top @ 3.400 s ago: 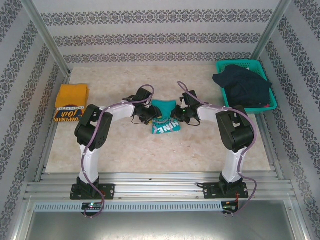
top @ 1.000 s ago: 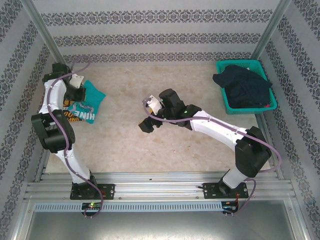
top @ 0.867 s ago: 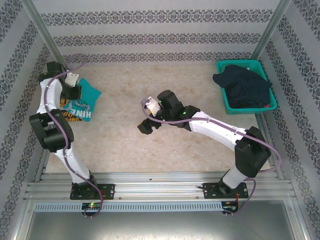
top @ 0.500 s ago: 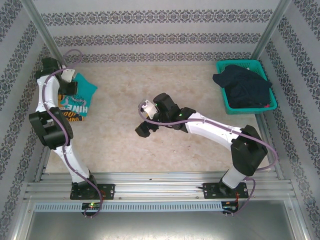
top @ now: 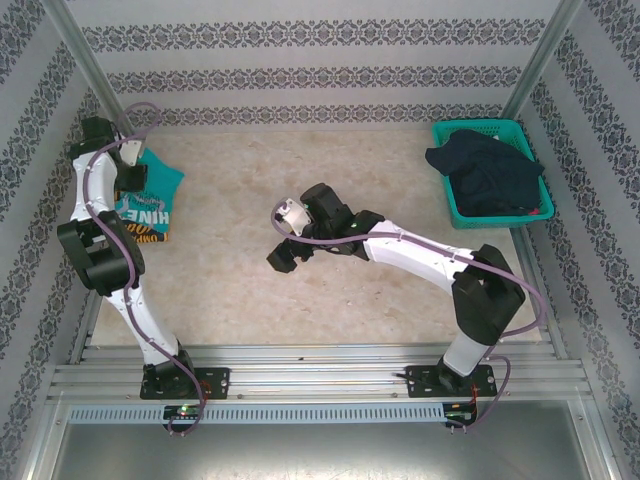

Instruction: Fold and stack the t-shirts

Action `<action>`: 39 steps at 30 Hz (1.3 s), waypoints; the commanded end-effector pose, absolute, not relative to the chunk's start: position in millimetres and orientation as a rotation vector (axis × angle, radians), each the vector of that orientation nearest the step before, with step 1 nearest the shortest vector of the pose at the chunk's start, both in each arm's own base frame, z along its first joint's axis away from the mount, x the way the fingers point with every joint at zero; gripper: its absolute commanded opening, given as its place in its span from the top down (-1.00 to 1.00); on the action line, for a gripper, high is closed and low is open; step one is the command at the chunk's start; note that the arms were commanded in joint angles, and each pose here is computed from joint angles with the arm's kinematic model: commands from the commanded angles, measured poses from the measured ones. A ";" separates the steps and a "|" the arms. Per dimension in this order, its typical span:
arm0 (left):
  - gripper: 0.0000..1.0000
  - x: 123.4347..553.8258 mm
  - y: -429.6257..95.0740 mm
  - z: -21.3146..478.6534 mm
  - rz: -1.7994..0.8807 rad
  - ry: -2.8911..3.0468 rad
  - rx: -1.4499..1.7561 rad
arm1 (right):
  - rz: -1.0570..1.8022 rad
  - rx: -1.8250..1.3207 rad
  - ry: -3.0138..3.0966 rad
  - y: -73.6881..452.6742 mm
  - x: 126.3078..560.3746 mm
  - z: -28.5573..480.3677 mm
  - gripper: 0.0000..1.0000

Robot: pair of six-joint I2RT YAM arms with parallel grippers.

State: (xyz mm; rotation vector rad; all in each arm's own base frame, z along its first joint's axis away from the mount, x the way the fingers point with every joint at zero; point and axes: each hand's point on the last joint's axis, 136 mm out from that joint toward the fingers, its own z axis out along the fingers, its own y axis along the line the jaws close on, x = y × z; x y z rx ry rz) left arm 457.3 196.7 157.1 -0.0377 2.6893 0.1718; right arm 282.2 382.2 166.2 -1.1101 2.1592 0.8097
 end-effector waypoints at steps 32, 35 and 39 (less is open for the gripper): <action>-1.00 450.4 232.0 161.4 0.442 2.565 -0.492 | 0.851 -1.088 2.169 390.8 280.8 169.4 -0.96; -1.00 456.1 202.3 162.0 0.356 2.540 -0.463 | 0.851 -1.065 2.161 391.7 283.5 170.3 -0.96; -1.00 460.8 151.0 170.7 0.234 2.448 -0.405 | 0.801 -0.930 2.140 379.9 302.0 177.5 -0.96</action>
